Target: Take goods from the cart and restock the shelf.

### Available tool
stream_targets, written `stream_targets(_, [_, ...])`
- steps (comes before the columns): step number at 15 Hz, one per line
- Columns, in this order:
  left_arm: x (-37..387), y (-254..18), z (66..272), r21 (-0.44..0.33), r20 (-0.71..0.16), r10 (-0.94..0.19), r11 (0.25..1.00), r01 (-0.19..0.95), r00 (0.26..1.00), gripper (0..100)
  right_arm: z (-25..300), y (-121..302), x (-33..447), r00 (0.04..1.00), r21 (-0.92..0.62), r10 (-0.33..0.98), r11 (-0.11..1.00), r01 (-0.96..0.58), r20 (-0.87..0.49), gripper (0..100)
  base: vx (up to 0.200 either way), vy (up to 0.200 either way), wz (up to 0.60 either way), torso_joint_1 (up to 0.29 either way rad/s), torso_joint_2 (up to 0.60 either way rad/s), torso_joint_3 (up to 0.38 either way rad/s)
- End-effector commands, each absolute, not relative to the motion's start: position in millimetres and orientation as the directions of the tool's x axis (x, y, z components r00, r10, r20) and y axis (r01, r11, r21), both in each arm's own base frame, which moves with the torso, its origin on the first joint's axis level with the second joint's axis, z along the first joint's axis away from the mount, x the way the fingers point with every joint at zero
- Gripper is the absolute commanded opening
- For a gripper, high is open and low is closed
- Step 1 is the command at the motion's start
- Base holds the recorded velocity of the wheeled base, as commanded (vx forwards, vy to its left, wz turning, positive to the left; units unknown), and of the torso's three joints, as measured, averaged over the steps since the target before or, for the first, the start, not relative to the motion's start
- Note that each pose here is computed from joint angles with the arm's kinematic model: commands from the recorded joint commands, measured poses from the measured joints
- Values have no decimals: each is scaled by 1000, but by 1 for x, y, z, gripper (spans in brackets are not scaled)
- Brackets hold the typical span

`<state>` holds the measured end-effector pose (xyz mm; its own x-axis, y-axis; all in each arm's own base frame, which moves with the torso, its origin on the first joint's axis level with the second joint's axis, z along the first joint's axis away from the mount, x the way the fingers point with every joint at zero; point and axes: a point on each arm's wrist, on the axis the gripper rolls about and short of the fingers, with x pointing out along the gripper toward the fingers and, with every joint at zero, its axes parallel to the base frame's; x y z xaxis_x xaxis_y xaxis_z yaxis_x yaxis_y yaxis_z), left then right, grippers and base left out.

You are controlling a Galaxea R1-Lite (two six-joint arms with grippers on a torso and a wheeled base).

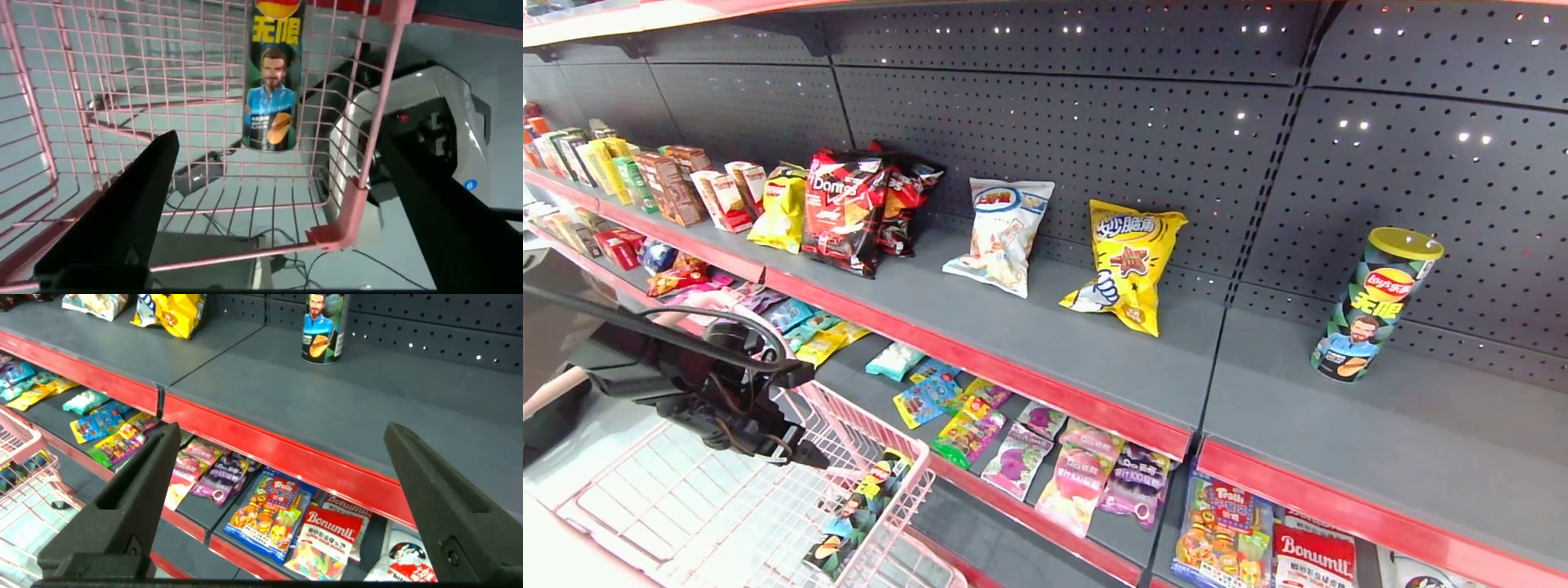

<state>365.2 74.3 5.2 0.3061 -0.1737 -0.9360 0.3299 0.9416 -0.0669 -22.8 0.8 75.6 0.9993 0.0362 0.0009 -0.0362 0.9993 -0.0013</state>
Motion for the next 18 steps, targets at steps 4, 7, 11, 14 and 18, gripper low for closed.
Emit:
stream_targets(4, [374,76,-28,-87,-951,-175,942,325,254,100,76,1,-23,999,-2,37,999,-37,0,100,0,0,0,0,0,0])
stream_targets(7, [377,76,-30,-84,-950,-175,941,327,258,100,76,1,-23,999,-2,37,999,-37,2,100,0,0,0,0,0,0])
stream_targets(11, [377,76,-30,-86,-951,-174,943,321,255,100,76,1,-23,999,-2,37,999,-37,2,100,0,0,0,0,0,0])
stream_targets(14, [376,76,-30,-89,-953,-173,944,317,249,100,76,1,-23,999,-2,37,999,-37,2,100,0,0,0,0,0,0])
stream_targets(18, [377,77,-29,-85,-952,-170,945,316,254,100,76,1,-23,999,-2,37,999,-37,2,100,0,0,0,-29,62,37])
